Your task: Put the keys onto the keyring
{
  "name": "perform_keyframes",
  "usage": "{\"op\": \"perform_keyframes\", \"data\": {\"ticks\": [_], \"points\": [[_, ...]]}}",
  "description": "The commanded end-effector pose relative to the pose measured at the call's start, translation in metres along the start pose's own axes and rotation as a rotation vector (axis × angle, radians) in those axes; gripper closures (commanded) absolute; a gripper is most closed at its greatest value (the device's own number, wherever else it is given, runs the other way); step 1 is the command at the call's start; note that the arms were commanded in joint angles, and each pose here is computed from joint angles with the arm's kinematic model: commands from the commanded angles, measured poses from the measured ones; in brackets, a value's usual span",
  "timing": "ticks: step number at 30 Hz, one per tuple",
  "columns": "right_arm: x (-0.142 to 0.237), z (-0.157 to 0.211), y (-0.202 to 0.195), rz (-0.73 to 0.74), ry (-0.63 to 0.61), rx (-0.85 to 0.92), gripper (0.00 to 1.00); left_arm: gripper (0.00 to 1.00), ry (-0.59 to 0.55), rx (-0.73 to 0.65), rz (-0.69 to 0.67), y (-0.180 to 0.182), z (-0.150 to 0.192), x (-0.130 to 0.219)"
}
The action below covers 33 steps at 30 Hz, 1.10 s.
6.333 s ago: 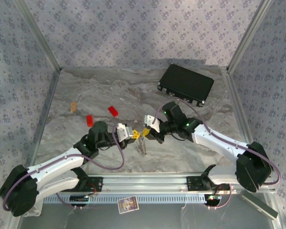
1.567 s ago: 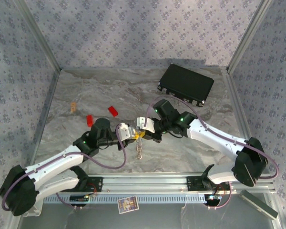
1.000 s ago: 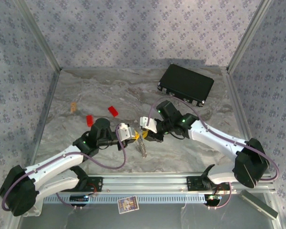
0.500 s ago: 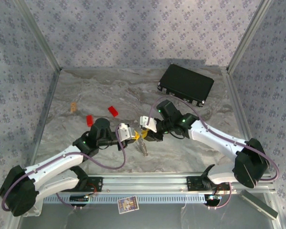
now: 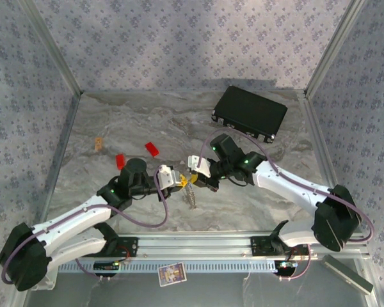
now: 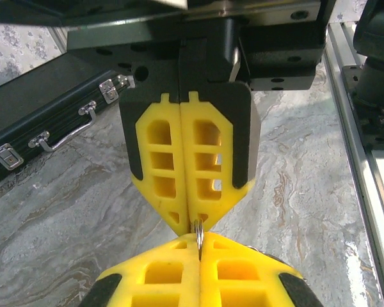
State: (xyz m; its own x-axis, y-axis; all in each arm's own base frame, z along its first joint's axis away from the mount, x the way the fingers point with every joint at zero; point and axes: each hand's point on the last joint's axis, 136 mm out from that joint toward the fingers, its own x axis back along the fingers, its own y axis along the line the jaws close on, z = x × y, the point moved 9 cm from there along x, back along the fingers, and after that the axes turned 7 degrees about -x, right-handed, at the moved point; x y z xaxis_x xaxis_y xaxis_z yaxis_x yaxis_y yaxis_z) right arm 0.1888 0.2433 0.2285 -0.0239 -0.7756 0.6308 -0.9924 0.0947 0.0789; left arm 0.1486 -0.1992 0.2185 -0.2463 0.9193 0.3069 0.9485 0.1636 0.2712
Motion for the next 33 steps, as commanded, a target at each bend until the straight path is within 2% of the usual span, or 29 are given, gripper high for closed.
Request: {"op": "perform_keyframes", "data": {"ticks": [1,7,15,21,26,33], "points": [[-0.0033,0.0019,-0.0027,-0.007,0.000,-0.003,0.96,1.00,-0.100,-0.038,0.017,-0.0004,-0.0163,0.0041],[-0.0016,0.0023,-0.0026,-0.003,-0.011,-0.008,0.95,1.00,-0.110,-0.035,0.019,-0.0010,-0.0151,0.0031],[-0.0060,0.0036,-0.0034,-0.032,-0.014,-0.020,0.98,1.00,-0.129,-0.038,0.024,-0.0011,-0.0179,0.0036],[-0.0044,0.0041,-0.0033,-0.029,-0.014,-0.028,0.96,1.00,-0.126,-0.039,0.024,-0.0017,-0.0167,0.0042],[-0.0034,0.0064,-0.0021,-0.039,-0.004,-0.037,1.00,1.00,-0.125,-0.042,0.019,-0.0014,-0.0167,0.0040],[0.0019,0.0025,0.0004,-0.038,-0.020,-0.024,1.00,1.00,-0.126,-0.041,0.012,-0.0012,-0.0160,0.0038]]}}
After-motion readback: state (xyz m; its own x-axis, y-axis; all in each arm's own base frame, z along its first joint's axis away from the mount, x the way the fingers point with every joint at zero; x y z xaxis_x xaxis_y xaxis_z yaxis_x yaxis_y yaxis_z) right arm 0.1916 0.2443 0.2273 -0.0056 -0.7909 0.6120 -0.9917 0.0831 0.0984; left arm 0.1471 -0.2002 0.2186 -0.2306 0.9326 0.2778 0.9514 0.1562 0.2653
